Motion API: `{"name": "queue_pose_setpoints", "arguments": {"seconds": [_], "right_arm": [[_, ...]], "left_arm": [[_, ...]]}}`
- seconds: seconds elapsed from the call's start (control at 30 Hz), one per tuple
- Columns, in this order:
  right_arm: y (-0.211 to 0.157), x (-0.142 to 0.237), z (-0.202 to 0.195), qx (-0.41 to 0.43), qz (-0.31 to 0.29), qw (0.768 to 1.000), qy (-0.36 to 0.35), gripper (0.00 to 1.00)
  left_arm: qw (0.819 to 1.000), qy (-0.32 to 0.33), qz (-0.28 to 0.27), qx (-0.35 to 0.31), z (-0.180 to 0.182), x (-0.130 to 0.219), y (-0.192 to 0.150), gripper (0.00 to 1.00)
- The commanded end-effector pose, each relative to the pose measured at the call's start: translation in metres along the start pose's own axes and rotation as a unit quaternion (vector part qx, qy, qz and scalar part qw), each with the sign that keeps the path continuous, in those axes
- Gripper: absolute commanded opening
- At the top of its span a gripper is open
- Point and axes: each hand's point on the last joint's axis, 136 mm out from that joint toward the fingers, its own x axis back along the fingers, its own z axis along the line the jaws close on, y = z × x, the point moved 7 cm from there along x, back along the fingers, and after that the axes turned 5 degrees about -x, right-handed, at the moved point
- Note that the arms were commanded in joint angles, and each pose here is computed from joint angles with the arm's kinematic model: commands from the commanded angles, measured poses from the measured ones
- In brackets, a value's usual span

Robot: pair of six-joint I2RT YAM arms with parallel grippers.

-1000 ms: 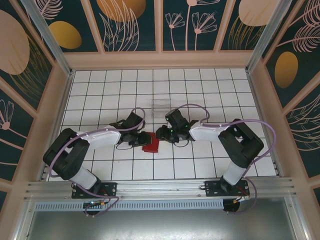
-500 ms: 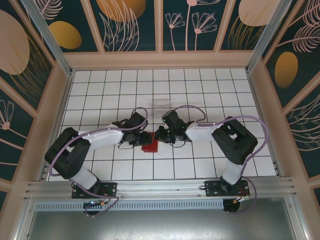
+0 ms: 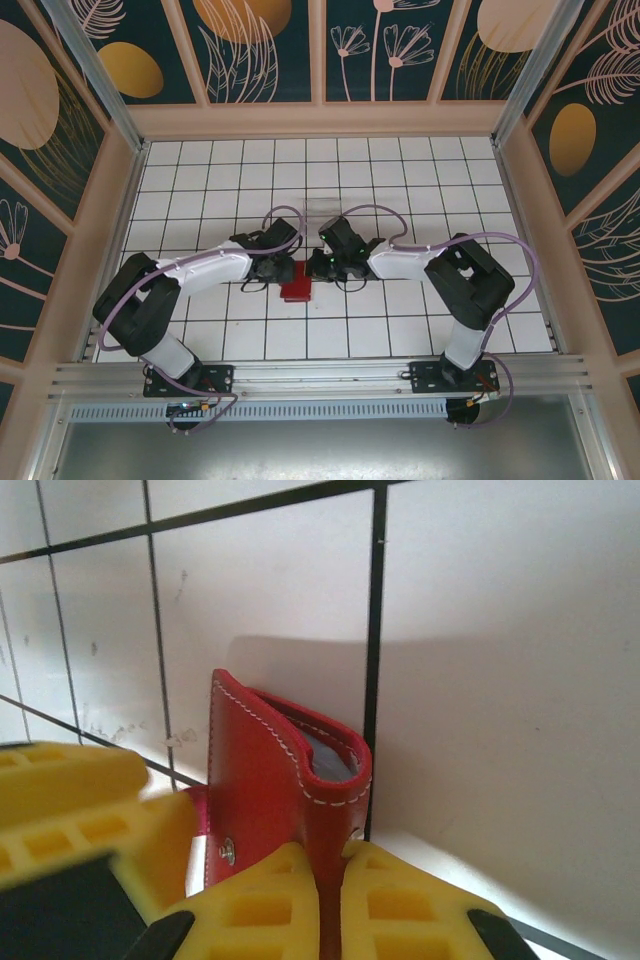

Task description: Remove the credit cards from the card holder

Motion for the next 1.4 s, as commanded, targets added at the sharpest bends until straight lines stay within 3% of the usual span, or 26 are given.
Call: {"name": "queue_pose_setpoints", "arguments": {"seconds": [0.0, 0.2, 0.4, 0.67, 0.73, 0.8, 0.87, 1.07, 1.27, 1.37], "right_arm": [[-0.012, -0.003, -0.027, 0.002, 0.026, 0.996, -0.084, 0.0], [-0.01, -0.003, -0.025, 0.006, 0.025, 0.996, -0.083, 0.0], [-0.01, -0.003, -0.023, 0.006, 0.024, 0.996, -0.081, 0.0], [-0.007, -0.002, -0.02, 0.007, 0.02, 0.997, -0.079, 0.02], [-0.007, -0.002, -0.019, 0.006, 0.019, 0.997, -0.078, 0.03], [-0.006, -0.002, -0.019, 0.006, 0.018, 0.997, -0.079, 0.03], [-0.006, -0.002, -0.019, 0.006, 0.018, 0.997, -0.079, 0.03], [-0.007, -0.002, -0.021, 0.004, 0.019, 0.996, -0.081, 0.04], [-0.007, -0.002, -0.02, 0.004, 0.018, 0.997, -0.081, 0.04], [-0.007, 0.001, -0.02, 0.004, 0.015, 0.996, -0.083, 0.1]], "left_arm": [[0.998, 0.059, -0.01, -0.007, 0.016, 0.009, 0.003, 0.36], [1.0, 0.02, -0.011, -0.005, 0.008, 0.007, 0.002, 0.35], [1.0, -0.001, -0.024, 0.006, 0.005, 0.007, 0.003, 0.2], [1.0, -0.017, -0.026, -0.003, 0.001, 0.01, 0.005, 0.1], [0.999, -0.025, -0.024, -0.002, 0.0, 0.01, 0.004, 0.12], [1.0, -0.026, -0.016, -0.003, -0.001, 0.009, 0.003, 0.23], [1.0, -0.023, -0.002, -0.007, 0.001, 0.004, -0.002, 0.26], [1.0, -0.021, 0.021, -0.01, 0.003, -0.004, -0.012, 0.22], [0.999, -0.036, 0.007, -0.007, 0.001, 0.001, -0.009, 0.12], [0.999, -0.038, -0.008, -0.006, 0.0, 0.009, -0.004, 0.07]]}}
